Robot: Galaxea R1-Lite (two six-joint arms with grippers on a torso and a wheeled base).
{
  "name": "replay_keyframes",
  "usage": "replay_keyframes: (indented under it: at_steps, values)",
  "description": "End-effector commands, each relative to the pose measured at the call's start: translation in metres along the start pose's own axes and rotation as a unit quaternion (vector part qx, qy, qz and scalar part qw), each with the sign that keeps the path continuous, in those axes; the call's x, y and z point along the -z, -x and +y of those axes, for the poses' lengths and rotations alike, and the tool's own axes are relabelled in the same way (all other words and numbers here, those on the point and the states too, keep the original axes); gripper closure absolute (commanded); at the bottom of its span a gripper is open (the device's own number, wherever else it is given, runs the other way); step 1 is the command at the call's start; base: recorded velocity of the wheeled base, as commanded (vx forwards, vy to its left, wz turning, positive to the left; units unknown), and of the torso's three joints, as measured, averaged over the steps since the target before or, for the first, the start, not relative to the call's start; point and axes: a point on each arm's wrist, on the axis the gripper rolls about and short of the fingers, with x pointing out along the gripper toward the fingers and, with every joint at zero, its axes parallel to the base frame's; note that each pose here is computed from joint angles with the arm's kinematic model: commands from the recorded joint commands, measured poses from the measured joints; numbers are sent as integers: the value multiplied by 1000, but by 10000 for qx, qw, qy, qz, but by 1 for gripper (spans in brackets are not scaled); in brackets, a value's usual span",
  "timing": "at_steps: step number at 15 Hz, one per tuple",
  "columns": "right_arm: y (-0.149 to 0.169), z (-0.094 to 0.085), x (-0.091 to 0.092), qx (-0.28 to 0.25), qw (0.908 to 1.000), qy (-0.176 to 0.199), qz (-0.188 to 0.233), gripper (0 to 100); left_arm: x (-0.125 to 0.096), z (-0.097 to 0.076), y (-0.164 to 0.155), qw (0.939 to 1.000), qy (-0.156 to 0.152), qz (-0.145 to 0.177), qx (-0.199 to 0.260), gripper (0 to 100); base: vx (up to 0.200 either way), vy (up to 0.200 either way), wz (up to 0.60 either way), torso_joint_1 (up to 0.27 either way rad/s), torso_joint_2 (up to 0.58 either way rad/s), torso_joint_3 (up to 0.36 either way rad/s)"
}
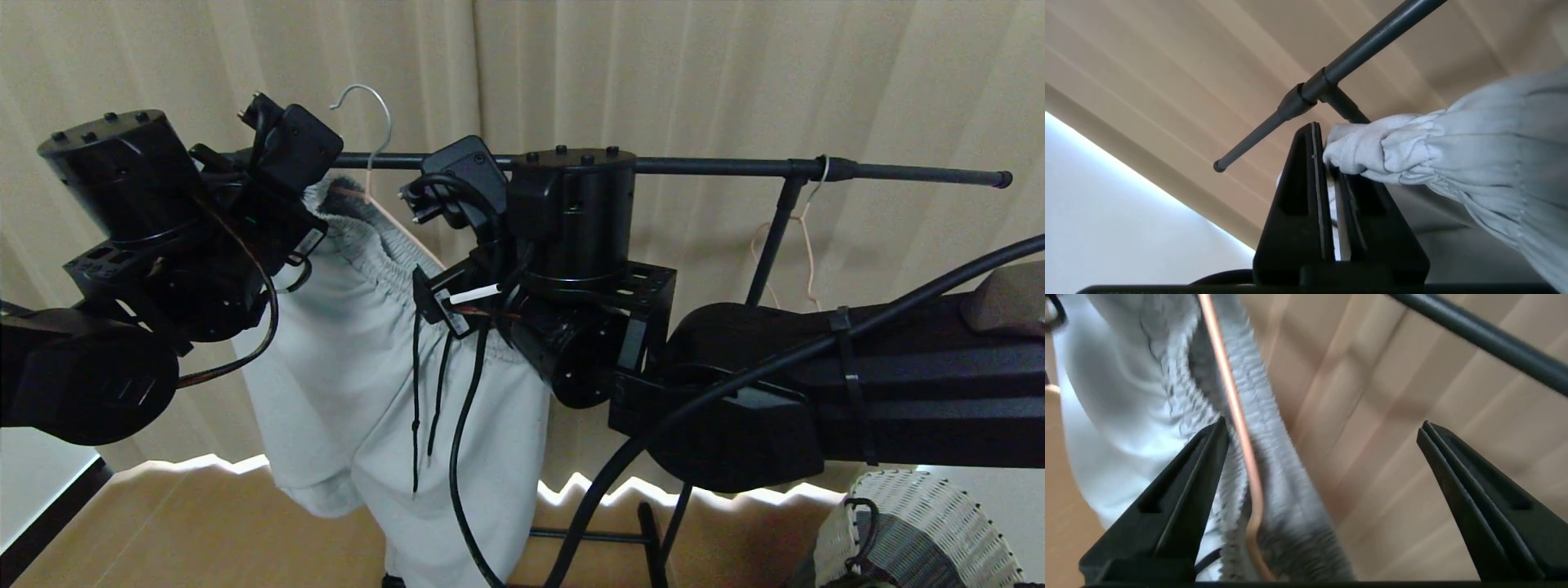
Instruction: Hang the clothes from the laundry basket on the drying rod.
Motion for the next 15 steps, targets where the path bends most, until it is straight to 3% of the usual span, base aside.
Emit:
replay_keyframes:
  at_steps: [1,9,10,15]
  values:
    - [-1,0,-3,16,10000,-26,-44,0,0,0,0,10000,4,-6,-1,100,0,0,0,0,0,0]
    - [-5,2,4,67,9999,57,94,0,-6,1,5,9999,54,-109,22,100,0,0,0,0,0,0]
    - [-6,3,5,63,9999,65,107,100,-7,2,5,9999,62,-117,11,100,0,0,0,0,0,0]
    - [-7,2,6,69,9999,68,115,100,-10,3,8,9997,195,-173,11,100,0,0,0,0,0,0]
